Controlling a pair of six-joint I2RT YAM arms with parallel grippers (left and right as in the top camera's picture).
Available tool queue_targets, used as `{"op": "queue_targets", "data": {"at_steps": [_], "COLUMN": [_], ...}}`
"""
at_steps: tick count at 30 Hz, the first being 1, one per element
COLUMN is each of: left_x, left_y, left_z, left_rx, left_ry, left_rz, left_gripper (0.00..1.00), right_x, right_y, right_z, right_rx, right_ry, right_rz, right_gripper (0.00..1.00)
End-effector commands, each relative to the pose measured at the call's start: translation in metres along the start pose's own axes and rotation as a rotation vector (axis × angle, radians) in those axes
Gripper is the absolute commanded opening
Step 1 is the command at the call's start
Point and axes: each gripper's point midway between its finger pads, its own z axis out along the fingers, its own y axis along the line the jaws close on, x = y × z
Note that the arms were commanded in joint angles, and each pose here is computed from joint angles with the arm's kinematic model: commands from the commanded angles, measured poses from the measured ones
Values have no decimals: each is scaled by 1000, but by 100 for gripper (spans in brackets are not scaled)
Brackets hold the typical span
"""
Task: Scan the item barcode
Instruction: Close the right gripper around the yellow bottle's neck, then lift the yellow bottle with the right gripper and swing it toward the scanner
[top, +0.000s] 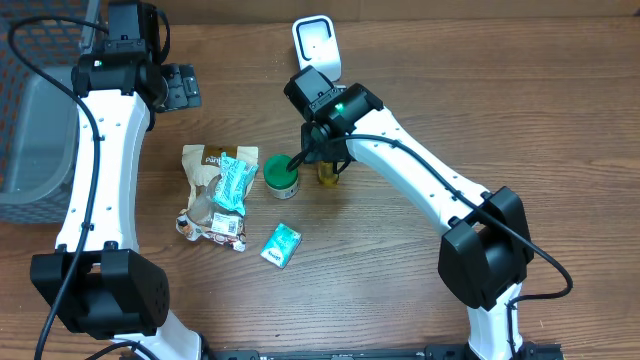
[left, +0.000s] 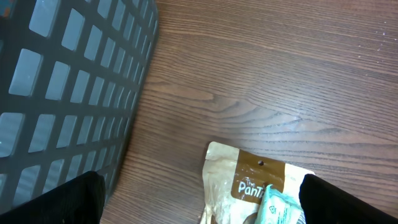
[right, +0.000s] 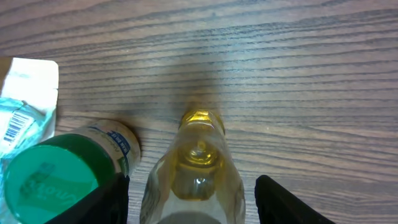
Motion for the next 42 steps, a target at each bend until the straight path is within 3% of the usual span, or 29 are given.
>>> {"op": "queue_targets", "data": {"at_steps": [1, 4, 12, 20, 24, 30, 37, 42], "left_x": [-8, -8, -8, -8, -8, -8, -8, -8], "left_y": [1, 1, 1, 1, 1, 1, 1, 1], "left_z": [-11, -11, -11, -11, -11, -11, -11, -11], "left_rx": [0, 0, 0, 0, 0, 0, 0, 0], "left_ry": [-35, -35, -35, -35, -35, -35, -35, -35], "left_rz": [8, 8, 8, 8, 8, 8, 8, 8], "left_gripper": [100, 99, 100, 100, 99, 99, 100, 100], "right_x": [4, 3, 5, -13, -23, -21, 2, 21], "right_y": [-2, -1, -3, -11, -21, -44, -64, -65], "right_z": [8, 8, 8, -35, -71, -131, -199, -222], "right_rx": [9, 7, 11, -86, -238, -533, -955, -1104], "right_ry": [14, 11, 19, 8, 13, 48, 83, 88], "right_rz": [7, 7, 7, 57, 68, 44, -75, -162], "right_gripper": [63, 61, 36, 25, 25, 16, 15, 15]}}
